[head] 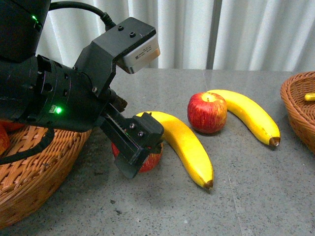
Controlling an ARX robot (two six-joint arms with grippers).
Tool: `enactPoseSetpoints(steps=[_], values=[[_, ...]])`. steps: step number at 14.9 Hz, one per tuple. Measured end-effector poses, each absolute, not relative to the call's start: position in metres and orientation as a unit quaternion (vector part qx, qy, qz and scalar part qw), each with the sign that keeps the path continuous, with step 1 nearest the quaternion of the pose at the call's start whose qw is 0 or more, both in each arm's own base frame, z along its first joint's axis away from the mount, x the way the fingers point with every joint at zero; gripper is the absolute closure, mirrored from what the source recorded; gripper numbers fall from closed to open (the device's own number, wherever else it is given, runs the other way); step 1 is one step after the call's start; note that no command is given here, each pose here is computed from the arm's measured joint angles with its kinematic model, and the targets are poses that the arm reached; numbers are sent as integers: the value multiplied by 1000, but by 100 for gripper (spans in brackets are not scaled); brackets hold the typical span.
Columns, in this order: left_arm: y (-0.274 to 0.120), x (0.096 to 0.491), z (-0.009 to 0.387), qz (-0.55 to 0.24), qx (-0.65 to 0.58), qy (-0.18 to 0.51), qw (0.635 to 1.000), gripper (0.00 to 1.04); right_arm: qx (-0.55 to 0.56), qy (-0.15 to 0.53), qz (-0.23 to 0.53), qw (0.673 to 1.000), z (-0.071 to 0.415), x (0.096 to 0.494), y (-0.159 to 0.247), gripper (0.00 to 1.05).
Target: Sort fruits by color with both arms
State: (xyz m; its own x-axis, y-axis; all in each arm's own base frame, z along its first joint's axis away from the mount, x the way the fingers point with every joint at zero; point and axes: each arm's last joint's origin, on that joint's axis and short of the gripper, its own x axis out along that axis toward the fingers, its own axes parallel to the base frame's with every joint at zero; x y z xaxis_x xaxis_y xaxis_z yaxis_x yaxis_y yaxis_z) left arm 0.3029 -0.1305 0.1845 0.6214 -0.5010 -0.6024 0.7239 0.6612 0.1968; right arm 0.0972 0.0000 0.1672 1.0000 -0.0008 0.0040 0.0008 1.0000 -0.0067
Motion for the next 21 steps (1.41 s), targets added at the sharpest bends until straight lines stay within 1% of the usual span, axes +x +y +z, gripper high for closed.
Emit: enactPoseSetpoints(steps=[5, 6, 7, 8, 9, 12, 15, 16, 17, 18, 19, 20, 21], values=[[-129, 306, 173, -363, 205, 276, 866, 7, -3, -2, 0, 1000, 167, 97, 0, 7], [-129, 307, 173, -362, 204, 276, 867, 10, -3, -2, 0, 1000, 167, 97, 0, 7], [-128, 307, 173, -361, 200, 278, 867, 23, -3, -2, 0, 1000, 167, 97, 0, 7], [-127, 307, 173, -360, 200, 278, 867, 31, -3, -2, 0, 1000, 167, 97, 0, 7], [-127, 307, 173, -361, 198, 279, 867, 37, -3, -2, 0, 1000, 167, 97, 0, 7], [-128, 308, 177, -356, 195, 281, 870, 40, -3, -2, 0, 1000, 167, 97, 0, 7], [-127, 308, 192, -351, 191, 265, 878, 41, -3, -2, 0, 1000, 167, 97, 0, 7], [-121, 308, 219, -335, 183, 232, 895, 41, -3, -2, 0, 1000, 167, 97, 0, 7], [-115, 307, 238, -318, 181, 212, 906, 42, -3, -2, 0, 1000, 167, 97, 0, 7], [-101, 305, 261, -279, 172, 193, 925, 42, -3, -2, 0, 1000, 167, 97, 0, 7], [-86, 306, 273, -237, 158, 185, 941, 42, -3, -2, 0, 1000, 167, 97, 0, 7], [-55, 308, 280, -156, 122, 192, 961, 42, -3, -2, 0, 1000, 167, 97, 0, 7], [-40, 310, 280, -121, 101, 199, 967, 42, -3, -2, 0, 1000, 167, 97, 0, 7]])
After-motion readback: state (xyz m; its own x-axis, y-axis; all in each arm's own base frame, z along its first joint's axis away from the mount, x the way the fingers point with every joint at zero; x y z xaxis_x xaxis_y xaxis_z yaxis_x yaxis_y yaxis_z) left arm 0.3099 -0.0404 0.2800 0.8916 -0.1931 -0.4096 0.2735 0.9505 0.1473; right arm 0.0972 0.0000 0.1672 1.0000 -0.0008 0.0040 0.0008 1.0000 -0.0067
